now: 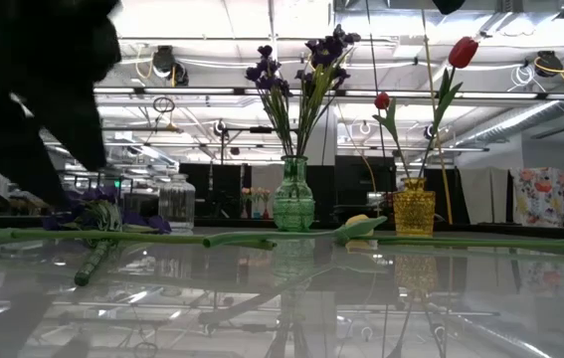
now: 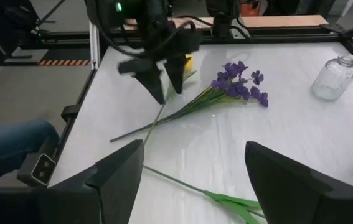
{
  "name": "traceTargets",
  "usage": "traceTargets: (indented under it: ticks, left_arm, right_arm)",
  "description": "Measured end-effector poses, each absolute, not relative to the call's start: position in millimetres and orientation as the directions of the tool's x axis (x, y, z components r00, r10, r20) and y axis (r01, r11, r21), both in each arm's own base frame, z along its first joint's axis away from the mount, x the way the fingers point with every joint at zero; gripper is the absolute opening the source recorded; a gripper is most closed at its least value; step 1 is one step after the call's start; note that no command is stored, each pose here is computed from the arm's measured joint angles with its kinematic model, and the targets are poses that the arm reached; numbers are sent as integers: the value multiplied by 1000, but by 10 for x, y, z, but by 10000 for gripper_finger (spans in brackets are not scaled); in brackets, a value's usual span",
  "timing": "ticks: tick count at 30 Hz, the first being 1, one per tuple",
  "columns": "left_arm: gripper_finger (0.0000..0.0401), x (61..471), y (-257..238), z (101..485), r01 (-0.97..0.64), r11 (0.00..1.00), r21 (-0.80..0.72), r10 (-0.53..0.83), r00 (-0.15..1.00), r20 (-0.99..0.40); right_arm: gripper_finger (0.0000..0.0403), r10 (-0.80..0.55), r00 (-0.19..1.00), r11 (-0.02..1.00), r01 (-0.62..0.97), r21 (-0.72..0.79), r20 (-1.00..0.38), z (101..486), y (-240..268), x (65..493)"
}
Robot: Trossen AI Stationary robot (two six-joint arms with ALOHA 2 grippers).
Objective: Sort flowers into vase by color
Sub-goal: Put the left yellow flower into the transparent vase
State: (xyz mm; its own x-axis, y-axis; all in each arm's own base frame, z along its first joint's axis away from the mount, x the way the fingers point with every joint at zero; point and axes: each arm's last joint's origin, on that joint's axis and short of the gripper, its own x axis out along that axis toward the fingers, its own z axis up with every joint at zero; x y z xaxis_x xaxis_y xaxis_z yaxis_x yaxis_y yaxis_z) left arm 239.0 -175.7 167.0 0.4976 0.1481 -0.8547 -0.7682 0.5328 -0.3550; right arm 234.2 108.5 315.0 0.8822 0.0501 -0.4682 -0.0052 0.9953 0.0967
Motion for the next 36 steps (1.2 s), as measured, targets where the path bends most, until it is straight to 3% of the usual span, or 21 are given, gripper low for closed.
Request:
traceTargets:
  ticks: [7,12,16,27,36]
  left_arm:
    - [303,2297,-1986,1755,-614,720,-323,33,495,-869]
    - [301,2222,-2019,1741,-465,861,-205,45,472,-881]
    - [276,2190,-1985,1709,-358,928,-106,70,445,-893]
    - [181,2097,-1896,1565,-121,990,72,115,398,-910]
    - [129,2077,-1764,1448,-107,990,92,123,334,-935]
  right_arm:
    - [271,40,855,999,-19,47,-517,3094,1086,2321]
    - [271,49,835,998,-55,7,-549,3062,1120,2281]
    - [271,52,788,996,-89,-31,-614,2998,1164,2199]
    - [271,74,774,996,-94,2,-629,2984,1258,2121]
    - [271,98,813,990,-137,-26,-574,3040,1284,2160]
